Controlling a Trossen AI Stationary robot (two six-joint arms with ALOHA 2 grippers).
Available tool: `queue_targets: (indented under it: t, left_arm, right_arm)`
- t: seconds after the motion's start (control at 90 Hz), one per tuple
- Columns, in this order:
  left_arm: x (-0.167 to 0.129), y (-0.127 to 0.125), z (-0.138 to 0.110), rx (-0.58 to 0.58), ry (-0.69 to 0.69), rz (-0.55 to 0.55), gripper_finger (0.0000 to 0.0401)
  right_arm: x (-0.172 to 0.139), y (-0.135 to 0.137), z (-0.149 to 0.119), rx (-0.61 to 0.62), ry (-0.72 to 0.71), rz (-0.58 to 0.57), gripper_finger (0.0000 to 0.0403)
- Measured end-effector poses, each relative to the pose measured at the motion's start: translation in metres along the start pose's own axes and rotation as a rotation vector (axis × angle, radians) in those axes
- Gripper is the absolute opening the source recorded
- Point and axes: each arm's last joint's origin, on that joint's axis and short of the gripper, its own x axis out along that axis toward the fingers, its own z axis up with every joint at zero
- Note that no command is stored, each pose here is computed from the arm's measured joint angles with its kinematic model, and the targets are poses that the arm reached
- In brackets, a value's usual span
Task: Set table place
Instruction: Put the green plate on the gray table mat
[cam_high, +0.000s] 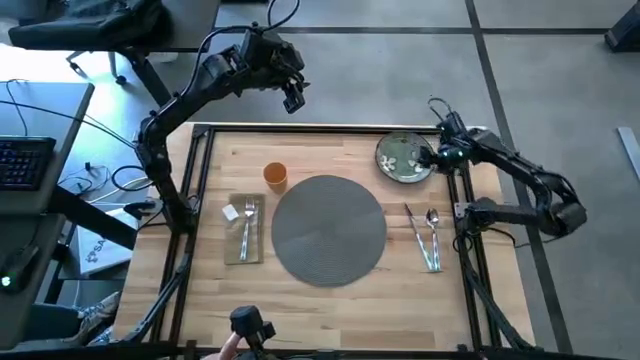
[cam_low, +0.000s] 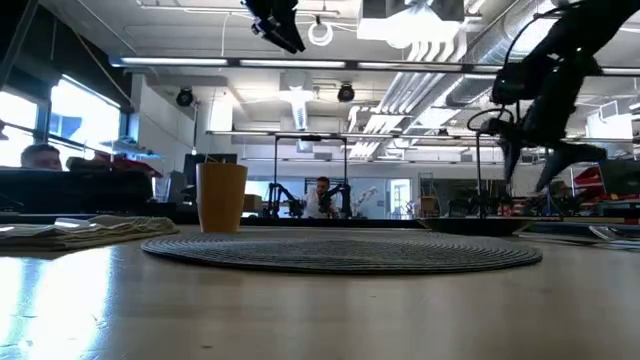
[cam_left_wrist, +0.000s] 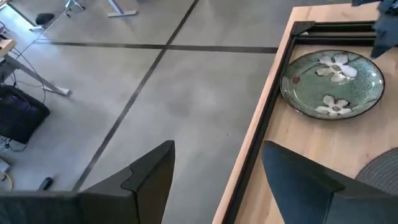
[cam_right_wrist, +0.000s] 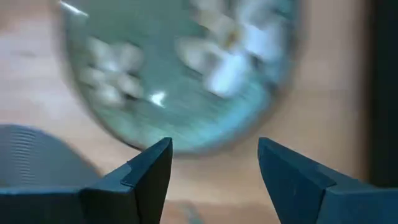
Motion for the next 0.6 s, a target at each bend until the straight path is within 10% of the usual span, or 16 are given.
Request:
queue_targets:
  t: [0.6]
  left_arm:
    - [0.0, 0.0, 0.0, 0.008, -0.004, -0.009, 0.0223]
  right_arm:
    - [0.004, -0.002, 0.011, 0.107, -0.196, -0.157, 0.0216]
